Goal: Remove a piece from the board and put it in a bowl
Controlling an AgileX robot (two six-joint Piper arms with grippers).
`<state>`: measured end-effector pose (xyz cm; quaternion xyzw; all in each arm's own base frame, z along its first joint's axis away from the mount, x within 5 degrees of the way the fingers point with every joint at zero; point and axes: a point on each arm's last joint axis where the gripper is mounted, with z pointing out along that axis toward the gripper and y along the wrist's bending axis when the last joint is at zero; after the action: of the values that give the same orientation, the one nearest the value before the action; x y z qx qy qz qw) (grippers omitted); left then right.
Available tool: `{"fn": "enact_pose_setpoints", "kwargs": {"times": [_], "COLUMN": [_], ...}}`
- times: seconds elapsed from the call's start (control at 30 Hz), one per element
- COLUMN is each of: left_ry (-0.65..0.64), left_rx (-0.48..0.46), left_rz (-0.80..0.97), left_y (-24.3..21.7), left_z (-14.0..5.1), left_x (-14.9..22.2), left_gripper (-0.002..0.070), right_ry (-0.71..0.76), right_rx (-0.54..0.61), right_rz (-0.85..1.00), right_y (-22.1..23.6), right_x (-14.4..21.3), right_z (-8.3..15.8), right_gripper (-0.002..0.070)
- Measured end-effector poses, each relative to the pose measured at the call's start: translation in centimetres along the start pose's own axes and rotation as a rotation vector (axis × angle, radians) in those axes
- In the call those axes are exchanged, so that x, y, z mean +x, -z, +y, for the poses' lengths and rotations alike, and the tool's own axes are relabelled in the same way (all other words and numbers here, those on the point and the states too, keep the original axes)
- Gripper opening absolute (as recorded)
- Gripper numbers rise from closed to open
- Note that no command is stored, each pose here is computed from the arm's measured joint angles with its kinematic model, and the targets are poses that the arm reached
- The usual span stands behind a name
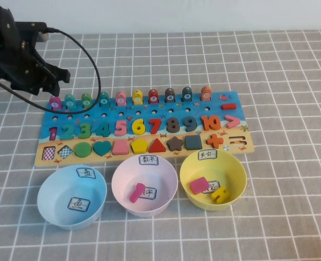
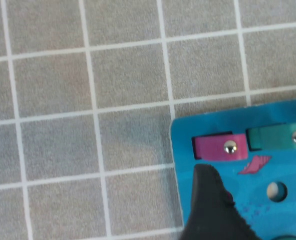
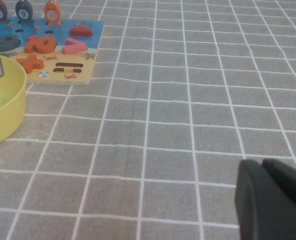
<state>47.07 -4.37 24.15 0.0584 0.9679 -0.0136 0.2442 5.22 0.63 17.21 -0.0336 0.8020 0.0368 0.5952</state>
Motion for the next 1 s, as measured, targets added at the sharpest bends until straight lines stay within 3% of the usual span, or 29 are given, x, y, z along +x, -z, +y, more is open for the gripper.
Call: {"fn": "enact_pose_setpoints", "kwargs": {"times": [1.0], "left_ry": [0.027], "left_rx": [0.014], "left_rz": [-0.037], "left_y": [-3.2], "left_z": [0.2], "left_x": [0.0], "left_gripper": [0.0339], "right_ry": [0.000], "right_rx": [0.000], "right_rz": [0.000], "right_y": [0.0], "right_x": [0.0], "right_z": [0.0], "right_gripper": [-0.0017]}}
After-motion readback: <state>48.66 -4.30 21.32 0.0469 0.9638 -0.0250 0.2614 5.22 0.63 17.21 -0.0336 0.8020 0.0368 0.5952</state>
